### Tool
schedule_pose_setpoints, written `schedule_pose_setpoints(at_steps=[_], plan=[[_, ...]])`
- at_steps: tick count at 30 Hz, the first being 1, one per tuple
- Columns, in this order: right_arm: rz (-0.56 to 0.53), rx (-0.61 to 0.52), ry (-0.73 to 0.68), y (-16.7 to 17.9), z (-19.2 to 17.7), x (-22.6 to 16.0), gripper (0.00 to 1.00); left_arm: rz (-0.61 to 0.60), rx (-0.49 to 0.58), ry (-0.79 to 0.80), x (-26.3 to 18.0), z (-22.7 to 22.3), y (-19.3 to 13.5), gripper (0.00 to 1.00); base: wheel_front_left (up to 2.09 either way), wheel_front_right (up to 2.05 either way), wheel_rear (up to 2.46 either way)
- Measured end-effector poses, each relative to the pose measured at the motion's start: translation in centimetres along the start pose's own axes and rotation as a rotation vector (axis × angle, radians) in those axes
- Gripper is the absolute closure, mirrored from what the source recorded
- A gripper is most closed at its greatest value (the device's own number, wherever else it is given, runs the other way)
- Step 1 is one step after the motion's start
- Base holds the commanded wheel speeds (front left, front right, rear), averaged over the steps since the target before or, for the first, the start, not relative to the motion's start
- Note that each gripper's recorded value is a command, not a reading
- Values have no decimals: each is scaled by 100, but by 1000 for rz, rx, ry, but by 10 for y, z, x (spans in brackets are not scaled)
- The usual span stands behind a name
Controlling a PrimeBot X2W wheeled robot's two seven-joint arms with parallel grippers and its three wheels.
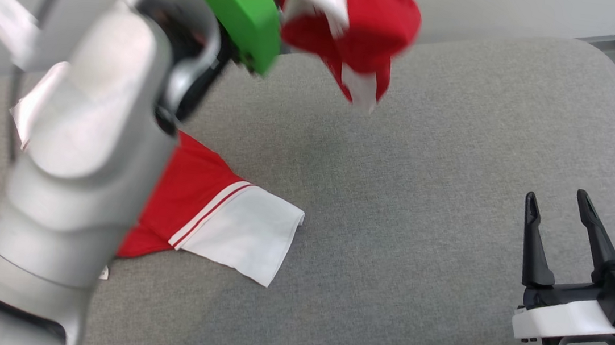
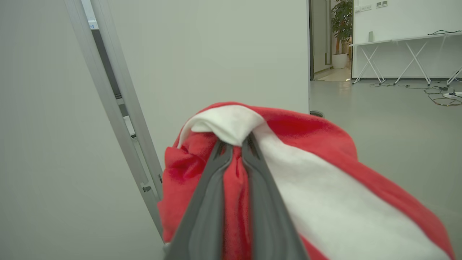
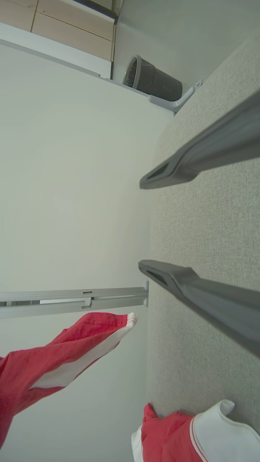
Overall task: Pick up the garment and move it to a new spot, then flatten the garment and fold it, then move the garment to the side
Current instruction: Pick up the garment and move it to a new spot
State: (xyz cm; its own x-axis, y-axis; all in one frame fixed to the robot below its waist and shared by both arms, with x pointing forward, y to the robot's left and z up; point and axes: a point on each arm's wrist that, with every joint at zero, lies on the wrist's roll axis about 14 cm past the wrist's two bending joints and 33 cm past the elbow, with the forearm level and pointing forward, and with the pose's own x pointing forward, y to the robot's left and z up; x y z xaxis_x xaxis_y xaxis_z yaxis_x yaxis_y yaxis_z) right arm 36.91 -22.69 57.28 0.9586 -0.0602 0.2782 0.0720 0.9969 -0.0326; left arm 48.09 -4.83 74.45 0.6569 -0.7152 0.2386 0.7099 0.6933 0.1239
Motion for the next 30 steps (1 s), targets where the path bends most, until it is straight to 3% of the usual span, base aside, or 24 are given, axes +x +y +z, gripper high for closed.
schedule_pose_setpoints(at_steps=[11, 17, 28, 29, 30], plan=[[-41, -20, 57, -14, -21, 3, 0, -103, -302, 335, -46, -191, -93, 100, 0, 0, 0], [-40, -24, 72, -14, -26, 5, 0, -141, -391, 419, -70, -235, -126, 100, 0, 0, 0], [-19, -29, 84, -8, -31, 7, 0, -206, -451, 474, -91, -263, -171, 100, 0, 0, 0], [-18, -30, 83, -7, -31, 7, 0, -204, -450, 468, -91, -262, -171, 83, 0, 0, 0], [-16, -29, 81, -7, -30, 8, 0, -202, -454, 463, -93, -261, -172, 55, 0, 0, 0]])
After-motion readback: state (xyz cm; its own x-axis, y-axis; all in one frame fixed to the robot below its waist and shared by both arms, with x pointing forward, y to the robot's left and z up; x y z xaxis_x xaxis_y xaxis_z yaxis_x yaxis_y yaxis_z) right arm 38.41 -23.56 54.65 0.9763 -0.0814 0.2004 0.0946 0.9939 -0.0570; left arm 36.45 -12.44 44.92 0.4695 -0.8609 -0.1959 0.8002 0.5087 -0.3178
